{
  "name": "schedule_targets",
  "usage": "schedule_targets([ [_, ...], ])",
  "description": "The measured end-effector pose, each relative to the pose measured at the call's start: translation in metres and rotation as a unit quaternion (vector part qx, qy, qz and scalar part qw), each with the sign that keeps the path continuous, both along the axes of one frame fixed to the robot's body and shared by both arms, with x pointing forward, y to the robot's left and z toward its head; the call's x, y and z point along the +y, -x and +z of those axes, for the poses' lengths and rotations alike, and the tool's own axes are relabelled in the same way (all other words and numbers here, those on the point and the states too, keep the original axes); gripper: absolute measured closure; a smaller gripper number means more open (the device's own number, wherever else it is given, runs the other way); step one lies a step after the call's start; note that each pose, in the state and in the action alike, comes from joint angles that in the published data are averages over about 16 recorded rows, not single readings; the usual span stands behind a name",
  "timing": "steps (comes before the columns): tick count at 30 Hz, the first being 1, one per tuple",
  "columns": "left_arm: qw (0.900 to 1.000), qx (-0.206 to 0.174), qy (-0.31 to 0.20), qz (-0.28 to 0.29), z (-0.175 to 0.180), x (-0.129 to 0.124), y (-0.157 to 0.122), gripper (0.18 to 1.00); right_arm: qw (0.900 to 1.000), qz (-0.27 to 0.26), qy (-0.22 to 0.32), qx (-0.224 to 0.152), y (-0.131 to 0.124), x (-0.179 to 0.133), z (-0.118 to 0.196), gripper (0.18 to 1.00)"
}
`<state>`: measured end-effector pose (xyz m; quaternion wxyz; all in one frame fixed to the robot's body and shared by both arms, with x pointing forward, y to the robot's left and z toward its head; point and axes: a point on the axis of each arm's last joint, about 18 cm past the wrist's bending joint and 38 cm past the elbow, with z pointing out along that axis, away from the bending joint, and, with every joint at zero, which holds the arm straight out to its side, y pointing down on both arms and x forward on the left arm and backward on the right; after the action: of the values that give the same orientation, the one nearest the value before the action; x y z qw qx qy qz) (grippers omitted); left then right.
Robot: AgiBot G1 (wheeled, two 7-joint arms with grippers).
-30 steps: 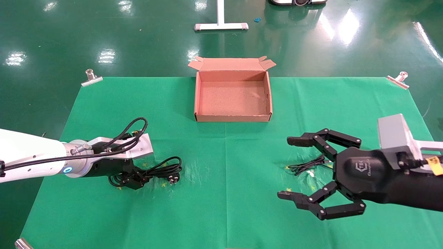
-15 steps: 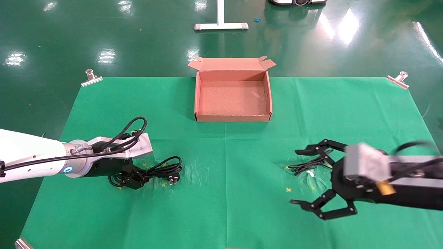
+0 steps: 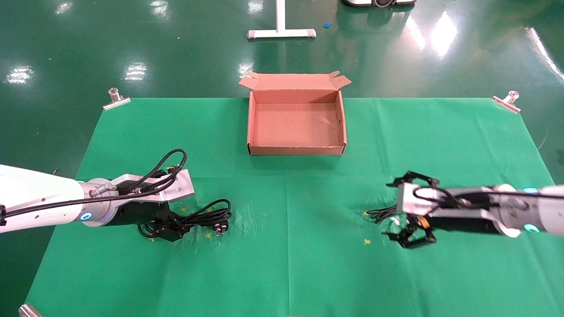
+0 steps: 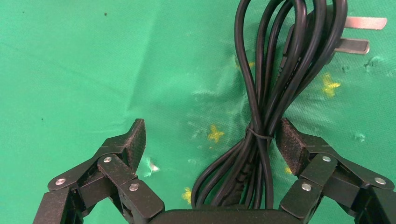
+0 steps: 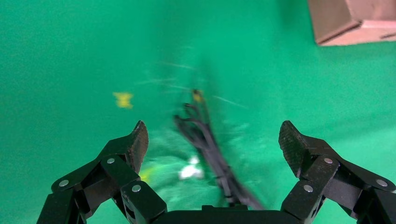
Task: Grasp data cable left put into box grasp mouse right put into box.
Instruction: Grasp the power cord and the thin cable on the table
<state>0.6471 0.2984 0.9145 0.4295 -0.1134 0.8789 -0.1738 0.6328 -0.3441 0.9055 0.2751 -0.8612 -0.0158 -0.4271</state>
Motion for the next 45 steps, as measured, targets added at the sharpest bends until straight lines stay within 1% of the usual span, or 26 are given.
schedule_targets([
  [7,1.0000,0.000,0.000,0.000,0.000,0.000,0.000,0.184,1.000,-0.020,0.007,0.003,-0.022,0.004,0.001,0.178],
  [13,1.0000,0.000,0.000,0.000,0.000,0.000,0.000,0.184,0.999,-0.031,0.013,0.001,-0.033,0.005,0.001,0.178],
  [23,1.0000,0.000,0.000,0.000,0.000,0.000,0.000,0.196,0.999,-0.036,0.016,-0.001,-0.037,0.005,0.000,0.187],
  [29,1.0000,0.000,0.000,0.000,0.000,0.000,0.000,0.234,0.999,-0.034,0.014,0.000,-0.036,0.005,0.000,0.218],
  [35,1.0000,0.000,0.000,0.000,0.000,0.000,0.000,0.303,0.999,-0.033,0.013,0.000,-0.035,0.005,0.000,0.282],
  [41,1.0000,0.001,0.001,-0.001,0.000,0.000,0.000,0.410,0.999,-0.032,0.013,0.000,-0.034,0.006,0.000,0.379],
  [45,1.0000,0.001,0.001,-0.001,0.000,0.000,0.000,0.507,0.999,-0.031,0.012,0.000,-0.034,0.006,0.000,0.462],
])
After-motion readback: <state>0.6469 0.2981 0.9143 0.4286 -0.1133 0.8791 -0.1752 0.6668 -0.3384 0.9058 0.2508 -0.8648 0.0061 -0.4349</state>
